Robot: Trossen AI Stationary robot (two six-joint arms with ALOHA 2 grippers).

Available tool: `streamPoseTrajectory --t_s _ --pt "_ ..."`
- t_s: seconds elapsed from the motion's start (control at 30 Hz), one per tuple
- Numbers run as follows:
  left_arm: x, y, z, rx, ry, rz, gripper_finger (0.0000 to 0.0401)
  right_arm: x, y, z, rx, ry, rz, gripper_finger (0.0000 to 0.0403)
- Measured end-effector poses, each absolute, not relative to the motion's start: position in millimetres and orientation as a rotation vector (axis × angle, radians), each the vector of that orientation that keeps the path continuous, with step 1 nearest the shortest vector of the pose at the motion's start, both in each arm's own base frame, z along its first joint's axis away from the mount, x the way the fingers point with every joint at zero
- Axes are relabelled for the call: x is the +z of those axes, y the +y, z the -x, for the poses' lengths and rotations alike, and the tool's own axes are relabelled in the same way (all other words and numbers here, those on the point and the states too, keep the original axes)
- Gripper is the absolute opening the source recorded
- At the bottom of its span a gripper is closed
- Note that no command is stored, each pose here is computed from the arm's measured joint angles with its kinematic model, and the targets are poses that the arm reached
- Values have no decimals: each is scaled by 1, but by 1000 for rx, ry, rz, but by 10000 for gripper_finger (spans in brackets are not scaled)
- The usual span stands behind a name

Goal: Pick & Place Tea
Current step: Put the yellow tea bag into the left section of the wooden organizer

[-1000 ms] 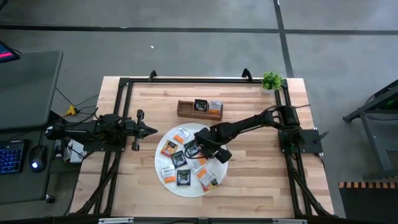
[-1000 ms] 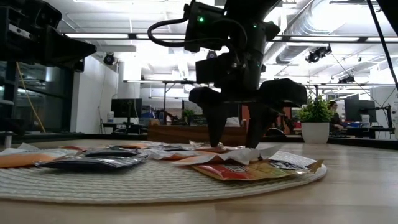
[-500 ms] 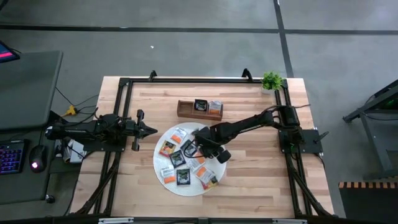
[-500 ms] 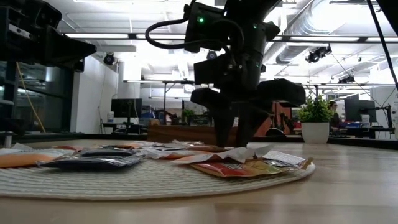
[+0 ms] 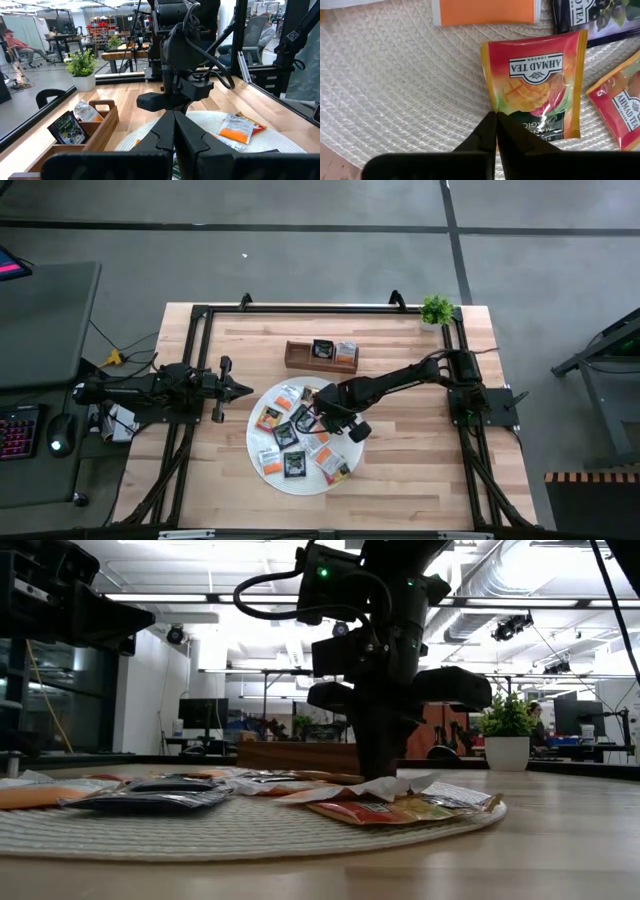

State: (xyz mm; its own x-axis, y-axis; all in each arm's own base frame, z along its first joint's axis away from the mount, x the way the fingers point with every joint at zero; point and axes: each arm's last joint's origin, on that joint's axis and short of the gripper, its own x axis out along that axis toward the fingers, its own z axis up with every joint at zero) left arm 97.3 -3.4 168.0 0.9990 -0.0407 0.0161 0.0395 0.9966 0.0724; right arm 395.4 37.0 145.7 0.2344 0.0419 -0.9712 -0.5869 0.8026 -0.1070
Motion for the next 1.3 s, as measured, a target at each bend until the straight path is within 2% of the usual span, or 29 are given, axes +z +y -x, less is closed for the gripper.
streamPoseTrajectory --t_s 0.23,0.6,0.97,1.3 --pt "168 -3 -97 -40 -18 -72 0 150 35 -394 403 1302 575 1" --pt "168 -3 -97 -40 -18 -72 0 189 46 -395 352 1311 657 0" --pt "168 -3 -97 -41 -18 -72 0 214 42 -405 248 1278 924 0" --pt "168 -3 -97 -40 -17 -72 0 242 20 -423 151 1189 1068 0"
